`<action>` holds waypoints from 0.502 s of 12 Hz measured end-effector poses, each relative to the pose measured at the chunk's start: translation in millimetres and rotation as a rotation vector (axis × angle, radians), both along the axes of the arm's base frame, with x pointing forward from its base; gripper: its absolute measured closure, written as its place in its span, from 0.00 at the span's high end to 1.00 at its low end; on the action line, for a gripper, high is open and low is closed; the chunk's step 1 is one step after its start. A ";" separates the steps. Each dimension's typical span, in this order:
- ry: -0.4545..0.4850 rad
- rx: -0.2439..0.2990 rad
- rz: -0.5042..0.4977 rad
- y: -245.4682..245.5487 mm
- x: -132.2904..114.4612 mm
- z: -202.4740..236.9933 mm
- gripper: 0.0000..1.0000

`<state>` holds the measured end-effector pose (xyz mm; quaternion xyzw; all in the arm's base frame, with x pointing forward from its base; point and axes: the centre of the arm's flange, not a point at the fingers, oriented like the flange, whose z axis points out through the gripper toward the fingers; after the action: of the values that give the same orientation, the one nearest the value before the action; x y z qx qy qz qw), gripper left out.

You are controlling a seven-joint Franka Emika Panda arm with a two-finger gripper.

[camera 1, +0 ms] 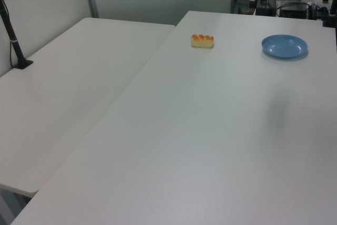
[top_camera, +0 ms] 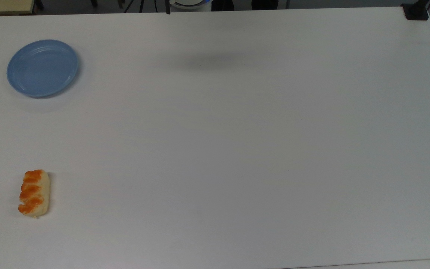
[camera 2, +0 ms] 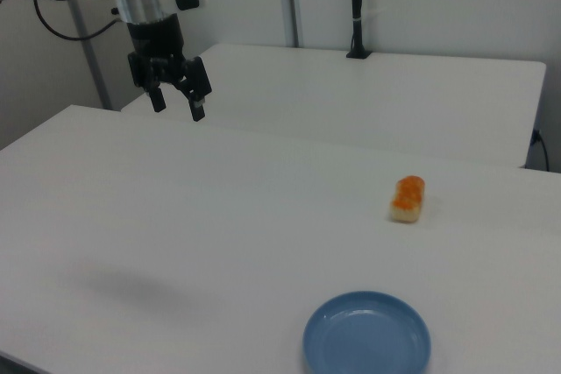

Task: Put the bread on a plate

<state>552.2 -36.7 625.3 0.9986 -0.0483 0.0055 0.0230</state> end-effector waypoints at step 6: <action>0.008 -0.008 -0.014 -23.6 6.5 -5.5 1.00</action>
<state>558.7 -60.3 619.9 0.9981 -0.0551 0.0013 0.0271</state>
